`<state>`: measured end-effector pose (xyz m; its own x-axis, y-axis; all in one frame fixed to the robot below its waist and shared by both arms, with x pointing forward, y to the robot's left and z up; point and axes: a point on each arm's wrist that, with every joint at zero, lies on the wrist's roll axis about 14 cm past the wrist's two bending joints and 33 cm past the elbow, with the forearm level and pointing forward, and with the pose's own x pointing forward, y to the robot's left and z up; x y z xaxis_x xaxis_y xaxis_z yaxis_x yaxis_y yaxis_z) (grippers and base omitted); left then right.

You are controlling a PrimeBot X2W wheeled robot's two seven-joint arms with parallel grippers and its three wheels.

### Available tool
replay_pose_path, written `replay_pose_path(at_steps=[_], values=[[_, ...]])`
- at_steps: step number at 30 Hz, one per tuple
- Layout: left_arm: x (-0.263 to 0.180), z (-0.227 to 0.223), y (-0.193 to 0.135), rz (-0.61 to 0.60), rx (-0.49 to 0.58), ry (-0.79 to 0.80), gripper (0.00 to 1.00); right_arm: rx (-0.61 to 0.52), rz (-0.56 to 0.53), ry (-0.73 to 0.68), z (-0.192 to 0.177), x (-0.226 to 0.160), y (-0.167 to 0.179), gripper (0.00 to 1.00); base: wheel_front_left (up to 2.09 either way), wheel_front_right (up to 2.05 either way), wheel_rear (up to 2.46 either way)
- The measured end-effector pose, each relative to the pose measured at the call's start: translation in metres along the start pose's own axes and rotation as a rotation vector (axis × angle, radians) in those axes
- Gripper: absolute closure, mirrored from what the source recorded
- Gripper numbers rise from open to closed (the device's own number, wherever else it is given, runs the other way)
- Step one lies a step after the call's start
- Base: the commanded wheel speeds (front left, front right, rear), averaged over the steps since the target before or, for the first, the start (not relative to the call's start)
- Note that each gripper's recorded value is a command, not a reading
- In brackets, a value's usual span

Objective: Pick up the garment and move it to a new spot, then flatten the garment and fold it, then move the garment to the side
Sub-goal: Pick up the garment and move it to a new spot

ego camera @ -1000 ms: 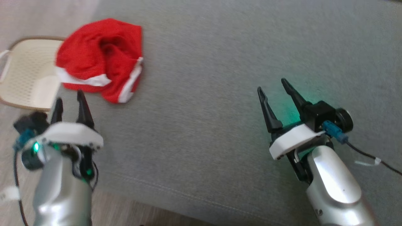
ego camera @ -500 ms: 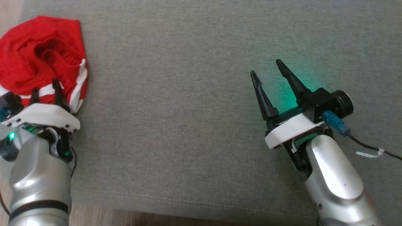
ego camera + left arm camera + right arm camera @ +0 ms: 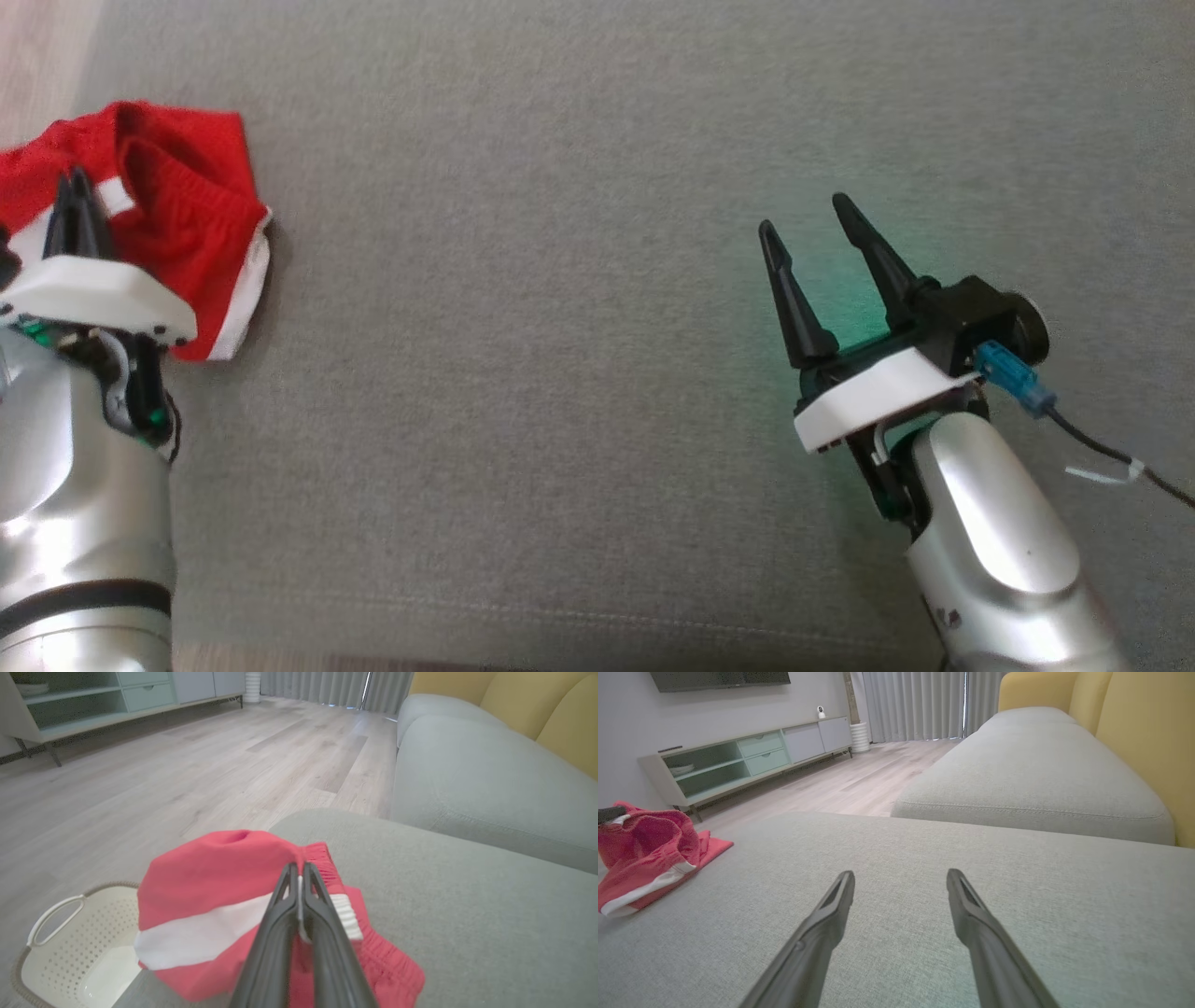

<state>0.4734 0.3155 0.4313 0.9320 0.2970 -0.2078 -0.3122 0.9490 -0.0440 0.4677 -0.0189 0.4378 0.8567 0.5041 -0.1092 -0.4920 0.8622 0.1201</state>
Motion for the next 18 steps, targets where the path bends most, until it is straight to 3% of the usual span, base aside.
replay_pose_path(at_steps=[3,7,18], values=[[0.003,0.020,-0.023,-0.069,0.018,-0.056,1.00,0.015,-0.030,-0.017,0.005,-0.011,-0.007,0.00,0.00,0.00,0.00],[0.004,0.035,-0.080,-0.207,0.014,-0.102,1.00,0.034,-0.078,-0.018,0.006,-0.030,-0.017,0.00,0.00,0.00,0.00],[-0.040,0.033,-0.283,-0.707,-0.018,-0.103,1.00,0.045,-0.253,-0.066,0.021,-0.086,-0.062,0.00,0.00,0.00,0.00]])
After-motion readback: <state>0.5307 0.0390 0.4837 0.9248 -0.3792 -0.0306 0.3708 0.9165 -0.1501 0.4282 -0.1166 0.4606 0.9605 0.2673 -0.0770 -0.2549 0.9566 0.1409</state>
